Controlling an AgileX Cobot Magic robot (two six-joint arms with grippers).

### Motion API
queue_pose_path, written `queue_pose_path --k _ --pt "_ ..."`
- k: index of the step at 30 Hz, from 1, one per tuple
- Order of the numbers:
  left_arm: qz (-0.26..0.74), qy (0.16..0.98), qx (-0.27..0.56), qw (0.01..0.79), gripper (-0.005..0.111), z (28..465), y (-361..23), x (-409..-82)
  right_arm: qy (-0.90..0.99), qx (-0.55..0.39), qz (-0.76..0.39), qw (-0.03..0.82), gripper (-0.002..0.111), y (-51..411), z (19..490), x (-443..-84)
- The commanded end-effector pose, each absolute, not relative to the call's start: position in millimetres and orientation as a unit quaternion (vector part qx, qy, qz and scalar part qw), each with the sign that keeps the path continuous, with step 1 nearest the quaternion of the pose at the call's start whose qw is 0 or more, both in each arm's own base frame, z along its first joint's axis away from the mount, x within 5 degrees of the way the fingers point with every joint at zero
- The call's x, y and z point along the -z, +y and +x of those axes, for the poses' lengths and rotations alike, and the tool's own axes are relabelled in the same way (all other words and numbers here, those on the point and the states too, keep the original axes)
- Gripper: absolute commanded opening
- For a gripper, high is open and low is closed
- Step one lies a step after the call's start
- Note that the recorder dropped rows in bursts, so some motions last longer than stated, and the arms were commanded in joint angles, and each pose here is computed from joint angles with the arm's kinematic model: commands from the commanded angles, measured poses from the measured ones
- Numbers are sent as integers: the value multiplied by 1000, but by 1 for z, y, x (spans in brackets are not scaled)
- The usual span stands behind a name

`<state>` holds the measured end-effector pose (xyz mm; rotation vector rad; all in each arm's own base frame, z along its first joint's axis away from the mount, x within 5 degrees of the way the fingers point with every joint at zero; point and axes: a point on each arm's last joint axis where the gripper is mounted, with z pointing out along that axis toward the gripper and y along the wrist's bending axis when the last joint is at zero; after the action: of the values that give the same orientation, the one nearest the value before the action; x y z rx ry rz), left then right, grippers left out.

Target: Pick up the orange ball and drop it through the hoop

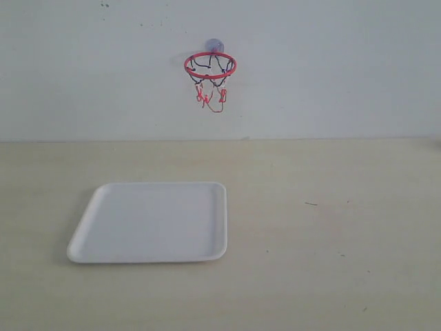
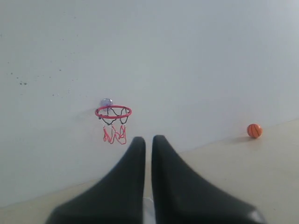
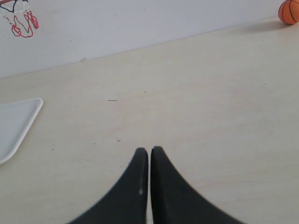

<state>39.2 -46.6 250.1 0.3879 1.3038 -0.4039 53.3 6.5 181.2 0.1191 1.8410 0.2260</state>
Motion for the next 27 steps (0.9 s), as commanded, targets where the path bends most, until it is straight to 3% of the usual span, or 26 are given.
queue_pose_path --k 1,7,11,13,17,19,23,27 --pt "168 596 181 764 4 39 -45 -250 790 -91 51 604 1 6 53 -182" --pt "145 600 157 771 4 40 -40 -250 790 -91 51 604 1 6 53 -182" --pt "68 626 143 764 4 47 -28 -242 789 -91 51 606 1 6 53 -183" --pt "17 645 156 748 4 50 -22 -234 787 -91 51 607 1 6 53 -183" --pt "35 717 122 685 4 52 -22 -212 787 -91 51 607 1 6 53 -183" --pt "-2 757 111 644 4 52 -17 -201 787 -91 51 607 1 6 53 -183" --pt "-128 767 120 617 4 53 -4 -195 787 -91 51 607 1 6 53 -183" --pt "-146 766 110 616 4 53 -1 -192 787 -91 51 607 1 6 53 -183"
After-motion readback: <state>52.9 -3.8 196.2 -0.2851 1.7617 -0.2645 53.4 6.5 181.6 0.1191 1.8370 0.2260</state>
